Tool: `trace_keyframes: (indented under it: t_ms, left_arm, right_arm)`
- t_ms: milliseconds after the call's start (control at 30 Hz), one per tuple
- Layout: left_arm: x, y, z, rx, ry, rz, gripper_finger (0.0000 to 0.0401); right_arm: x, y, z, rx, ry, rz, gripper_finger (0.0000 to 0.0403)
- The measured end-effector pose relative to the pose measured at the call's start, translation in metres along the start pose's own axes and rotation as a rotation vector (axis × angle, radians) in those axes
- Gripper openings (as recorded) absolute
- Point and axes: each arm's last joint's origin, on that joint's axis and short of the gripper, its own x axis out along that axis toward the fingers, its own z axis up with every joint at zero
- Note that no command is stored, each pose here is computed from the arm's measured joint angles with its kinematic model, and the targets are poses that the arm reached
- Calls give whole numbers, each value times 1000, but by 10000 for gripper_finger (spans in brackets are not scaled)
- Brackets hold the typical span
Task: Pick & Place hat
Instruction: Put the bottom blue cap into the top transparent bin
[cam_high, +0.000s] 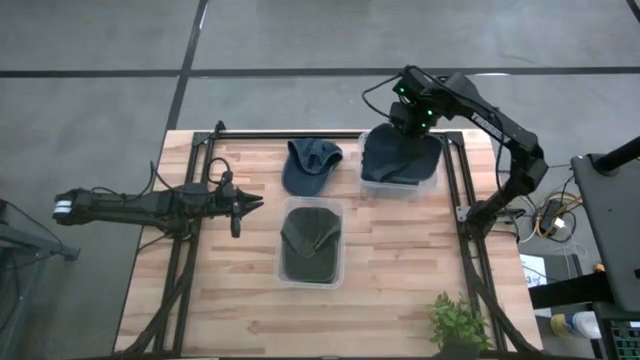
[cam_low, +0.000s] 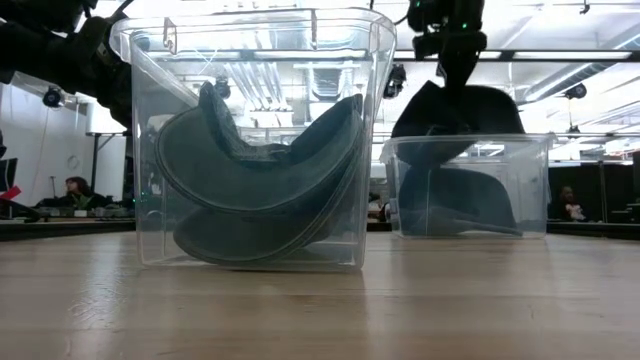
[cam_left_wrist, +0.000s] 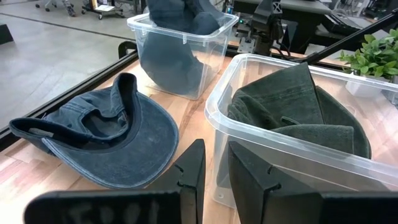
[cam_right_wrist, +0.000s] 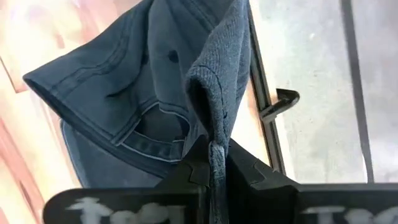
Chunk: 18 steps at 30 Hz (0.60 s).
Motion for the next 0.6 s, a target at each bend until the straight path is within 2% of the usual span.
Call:
trace_keyframes:
  t_ms: [167,600]
  left_arm:
    - [0,0,0,-21,0,-1,62]
    - [0,0,0,-23,0,-1,62]
  right_arm:
    - [18,-4,8,-37,19,85,12]
    - [60,-8,24,-72,128,145,13]
